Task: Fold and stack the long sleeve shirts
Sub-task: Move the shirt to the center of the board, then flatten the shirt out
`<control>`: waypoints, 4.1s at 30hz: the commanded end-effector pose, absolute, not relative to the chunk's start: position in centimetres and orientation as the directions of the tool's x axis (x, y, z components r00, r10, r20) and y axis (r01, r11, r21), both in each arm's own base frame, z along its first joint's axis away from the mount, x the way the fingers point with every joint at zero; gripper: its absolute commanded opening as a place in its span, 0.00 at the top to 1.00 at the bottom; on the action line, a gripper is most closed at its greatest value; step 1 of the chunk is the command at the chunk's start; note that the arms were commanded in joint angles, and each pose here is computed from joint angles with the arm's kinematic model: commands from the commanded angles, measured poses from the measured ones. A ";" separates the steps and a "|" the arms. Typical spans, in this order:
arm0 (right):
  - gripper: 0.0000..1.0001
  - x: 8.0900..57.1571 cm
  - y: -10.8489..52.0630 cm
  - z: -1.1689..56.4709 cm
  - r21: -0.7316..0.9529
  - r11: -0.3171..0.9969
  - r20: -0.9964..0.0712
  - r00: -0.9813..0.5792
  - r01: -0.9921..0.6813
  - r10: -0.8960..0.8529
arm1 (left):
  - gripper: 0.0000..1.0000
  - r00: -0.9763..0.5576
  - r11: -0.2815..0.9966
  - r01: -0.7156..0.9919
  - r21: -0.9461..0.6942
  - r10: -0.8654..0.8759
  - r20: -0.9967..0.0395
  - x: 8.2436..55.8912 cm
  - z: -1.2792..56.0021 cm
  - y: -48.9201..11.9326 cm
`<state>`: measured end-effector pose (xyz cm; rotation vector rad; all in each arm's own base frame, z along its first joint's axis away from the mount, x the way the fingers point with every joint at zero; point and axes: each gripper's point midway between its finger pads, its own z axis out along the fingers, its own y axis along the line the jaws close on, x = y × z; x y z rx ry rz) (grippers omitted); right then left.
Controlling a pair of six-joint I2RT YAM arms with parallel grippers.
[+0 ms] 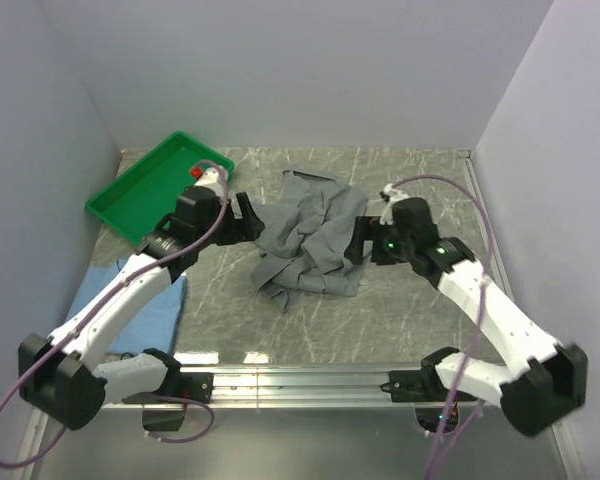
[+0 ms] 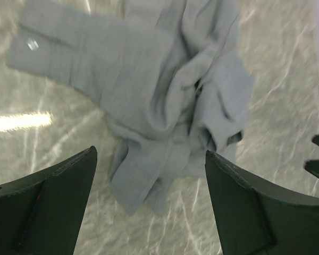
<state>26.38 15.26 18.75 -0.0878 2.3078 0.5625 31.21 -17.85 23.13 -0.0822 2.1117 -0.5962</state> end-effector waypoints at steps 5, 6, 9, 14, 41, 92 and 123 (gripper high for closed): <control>0.07 30.2 19.1 15.4 0.358 0.915 -0.629 -0.772 -0.184 0.091 | 0.16 -0.754 0.790 0.281 -0.544 -0.169 -0.635 30.6 18.8 -22.7; 0.07 30.8 19.5 15.3 0.348 0.919 -0.634 -0.768 -0.183 0.087 | 0.17 -0.769 0.783 0.283 -0.554 -0.160 -0.619 30.5 18.2 -23.2; 0.07 32.1 20.6 14.0 0.287 0.940 -0.634 -0.772 -0.186 0.041 | 0.19 -0.817 0.787 0.251 -0.563 -0.139 -0.559 30.4 15.3 -24.2; 0.00 33.5 22.4 12.4 0.136 0.971 -0.646 -0.761 -0.194 -0.062 | 0.22 -0.856 0.817 0.157 -0.555 -0.168 -0.490 30.4 10.8 -24.5; 0.30 39.2 -0.8 15.4 0.216 0.799 -0.696 -0.485 0.561 0.529 | 0.85 -0.891 0.810 0.053 -0.584 -0.225 -0.394 25.0 8.0 -22.9; 0.74 23.5 18.0 1.4 0.542 0.819 -0.144 -0.940 0.186 0.309 | 0.99 -0.783 0.968 0.055 -0.245 -0.110 -0.612 40.5 10.2 -26.9; 0.71 41.8 11.4 14.5 0.165 0.971 -0.553 -0.798 0.174 0.237 | 0.97 -0.834 0.885 -0.174 -0.433 -0.366 -0.412 23.3 10.2 -11.7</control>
